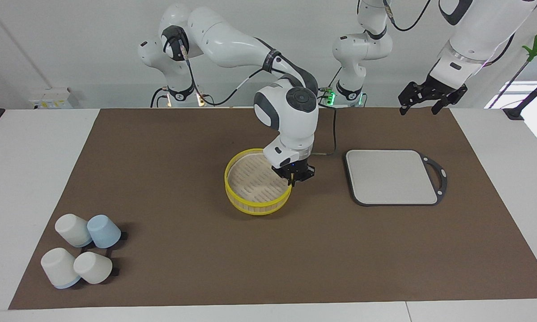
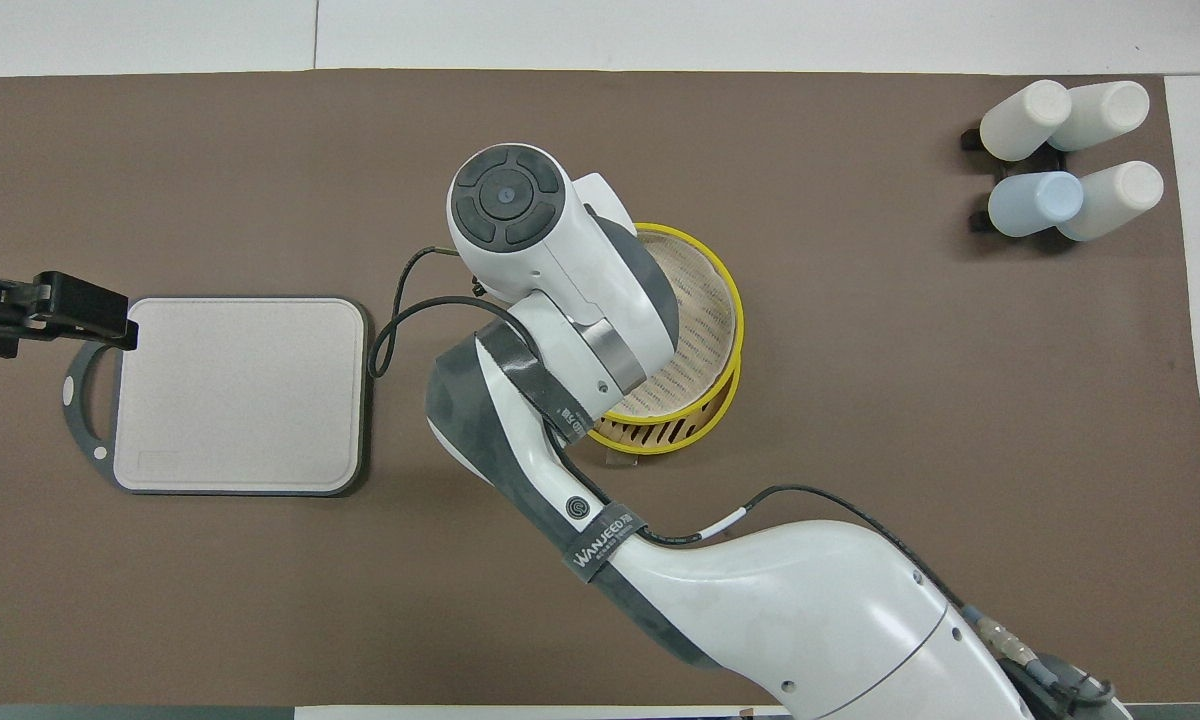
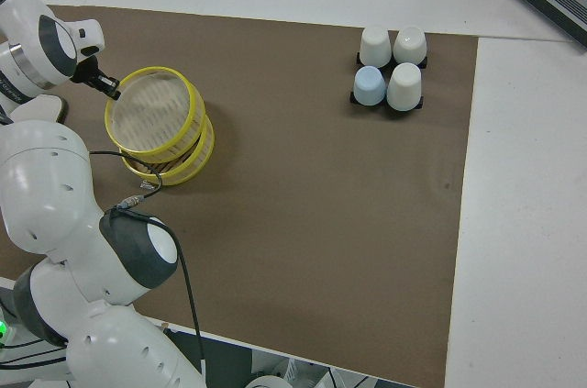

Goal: Place bun in steamer

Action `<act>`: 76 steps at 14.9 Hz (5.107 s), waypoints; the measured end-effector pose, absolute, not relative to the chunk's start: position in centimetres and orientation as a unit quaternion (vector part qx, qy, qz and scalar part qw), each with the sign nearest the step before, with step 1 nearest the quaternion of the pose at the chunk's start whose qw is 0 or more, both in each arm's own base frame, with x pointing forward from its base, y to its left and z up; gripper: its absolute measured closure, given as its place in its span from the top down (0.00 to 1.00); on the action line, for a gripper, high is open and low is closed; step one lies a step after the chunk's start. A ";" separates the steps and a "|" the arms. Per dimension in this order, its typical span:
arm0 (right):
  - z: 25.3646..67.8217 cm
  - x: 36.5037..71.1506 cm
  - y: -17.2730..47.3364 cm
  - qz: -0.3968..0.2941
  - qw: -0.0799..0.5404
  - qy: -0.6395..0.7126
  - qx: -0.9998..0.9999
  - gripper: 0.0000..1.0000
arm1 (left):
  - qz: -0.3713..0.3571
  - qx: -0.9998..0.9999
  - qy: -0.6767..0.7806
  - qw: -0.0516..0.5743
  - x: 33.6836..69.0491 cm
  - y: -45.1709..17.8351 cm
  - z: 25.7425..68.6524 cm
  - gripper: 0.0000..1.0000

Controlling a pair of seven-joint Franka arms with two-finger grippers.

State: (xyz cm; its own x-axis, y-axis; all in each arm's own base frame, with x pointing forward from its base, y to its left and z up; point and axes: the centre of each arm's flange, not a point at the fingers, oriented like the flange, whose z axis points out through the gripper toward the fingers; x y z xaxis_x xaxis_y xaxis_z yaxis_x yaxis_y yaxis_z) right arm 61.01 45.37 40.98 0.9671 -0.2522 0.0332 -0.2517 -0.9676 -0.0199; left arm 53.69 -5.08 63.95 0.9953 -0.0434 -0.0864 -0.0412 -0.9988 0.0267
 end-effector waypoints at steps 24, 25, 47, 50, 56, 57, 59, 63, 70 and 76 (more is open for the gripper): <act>40.7 60.0 44.5 0.013 0.006 0.134 -0.991 0.09 | -0.043 0.999 -0.018 0.013 53.7 -4.7 64.0 1.00; 40.7 59.9 44.5 0.013 0.006 0.134 -0.991 0.09 | -0.043 0.999 -0.018 0.013 53.7 -4.7 64.0 1.00; 47.7 61.3 38.2 -0.027 0.035 0.131 -0.990 1.00 | -0.043 0.999 -0.018 0.013 53.7 -4.7 64.0 1.00; 51.8 62.9 31.0 -0.032 0.008 0.038 -0.999 1.00 | -0.043 0.999 -0.018 0.013 53.7 -4.7 64.0 1.00; 56.7 64.9 11.1 0.019 -0.010 -0.049 -0.999 1.00 | -0.043 0.999 -0.018 0.013 53.7 -4.7 64.0 1.00; 57.5 64.4 8.6 0.031 -0.009 -0.053 -0.998 1.00 | -0.043 0.999 -0.018 0.013 53.7 -4.7 64.0 1.00; 58.4 62.8 4.9 0.042 -0.005 -0.041 -0.998 1.00 | -0.043 0.999 -0.018 0.013 53.7 -4.7 64.0 1.00; 57.7 58.8 0.0 0.007 0.003 -0.006 -1.000 1.00 | -0.043 0.999 -0.018 0.013 53.7 -4.7 64.0 1.00; 57.9 57.5 -5.2 -0.014 0.004 0.035 -0.999 1.00 | -0.043 0.999 -0.018 0.013 53.7 -4.7 64.0 1.00; 57.5 57.4 -5.4 -0.008 0.005 0.037 -0.999 1.00 | -0.043 0.999 -0.018 0.013 53.7 -4.7 64.0 1.00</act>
State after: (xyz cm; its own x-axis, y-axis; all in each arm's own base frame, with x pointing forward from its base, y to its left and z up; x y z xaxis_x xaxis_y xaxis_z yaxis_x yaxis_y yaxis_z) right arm 57.45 -5.38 57.47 0.9971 -0.0739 0.0165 -0.0737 -0.9972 -0.0097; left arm 53.70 -4.69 64.01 0.9957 -0.0362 -0.0853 -0.0340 -0.9991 0.0266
